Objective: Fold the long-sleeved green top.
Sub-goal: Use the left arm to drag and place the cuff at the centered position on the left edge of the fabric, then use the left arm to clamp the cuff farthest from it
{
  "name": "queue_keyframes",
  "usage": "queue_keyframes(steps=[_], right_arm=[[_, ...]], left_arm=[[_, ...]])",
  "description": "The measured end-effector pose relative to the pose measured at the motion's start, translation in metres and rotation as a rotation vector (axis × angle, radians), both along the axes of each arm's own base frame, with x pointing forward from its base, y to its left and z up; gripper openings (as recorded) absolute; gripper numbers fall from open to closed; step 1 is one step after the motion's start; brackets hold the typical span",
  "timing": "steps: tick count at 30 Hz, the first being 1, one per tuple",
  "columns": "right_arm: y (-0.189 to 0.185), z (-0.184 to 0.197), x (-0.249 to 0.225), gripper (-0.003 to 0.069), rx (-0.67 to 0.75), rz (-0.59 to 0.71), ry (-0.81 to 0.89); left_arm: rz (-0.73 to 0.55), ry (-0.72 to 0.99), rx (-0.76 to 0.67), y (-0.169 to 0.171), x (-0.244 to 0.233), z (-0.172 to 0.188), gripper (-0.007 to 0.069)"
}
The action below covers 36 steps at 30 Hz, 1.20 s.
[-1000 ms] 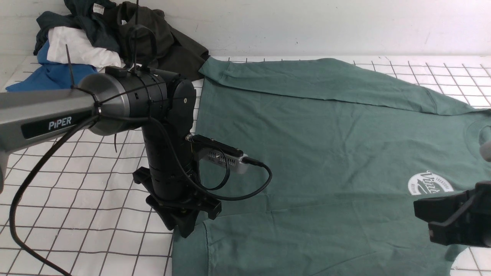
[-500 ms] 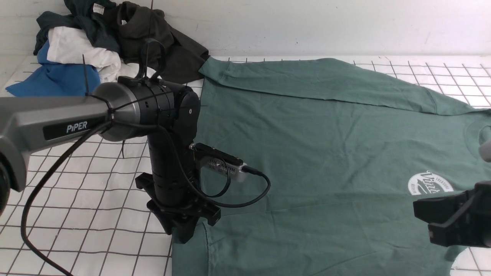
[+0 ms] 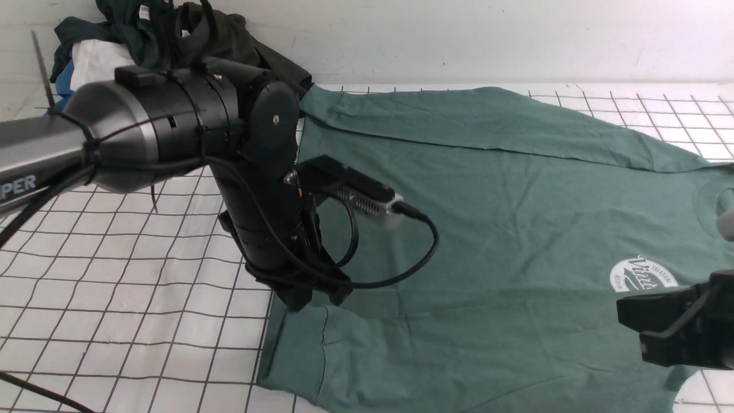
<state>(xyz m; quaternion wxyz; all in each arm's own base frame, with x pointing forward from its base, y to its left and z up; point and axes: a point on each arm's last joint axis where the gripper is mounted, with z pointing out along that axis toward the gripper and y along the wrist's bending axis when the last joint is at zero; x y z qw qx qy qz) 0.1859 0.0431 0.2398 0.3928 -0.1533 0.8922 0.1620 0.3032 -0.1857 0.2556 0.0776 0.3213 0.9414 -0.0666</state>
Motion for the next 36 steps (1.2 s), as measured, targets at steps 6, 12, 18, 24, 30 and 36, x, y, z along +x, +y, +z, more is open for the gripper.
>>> queue_keyframes(steps=[6,12,18,24,30,36], right_arm=[[0.000,0.000,0.000,-0.0006,0.000,0.000,0.000],[0.000,0.000,0.000,-0.0006,0.000,0.000,0.000],[0.000,0.000,0.000,-0.0006,0.001,0.000,0.000],[0.000,0.000,0.000,-0.0006,0.002,-0.001,0.000],[0.000,0.000,0.000,-0.0006,0.006,-0.004,-0.001],[0.000,0.001,0.000,-0.0006,0.014,-0.007,0.000]], left_arm=[[-0.021,-0.310,-0.031,-0.007,0.033,0.046,0.0002],[-0.001,-0.546,-0.054,-0.016,0.086,0.059,0.0002],[0.096,-0.465,-0.019,-0.014,0.140,0.006,0.0011],[0.260,-0.370,0.017,0.011,0.181,-0.029,0.0108],[0.332,-0.269,-0.019,0.028,0.189,-0.024,0.0238],[0.309,-0.158,-0.102,0.019,0.191,-0.049,0.0321]])
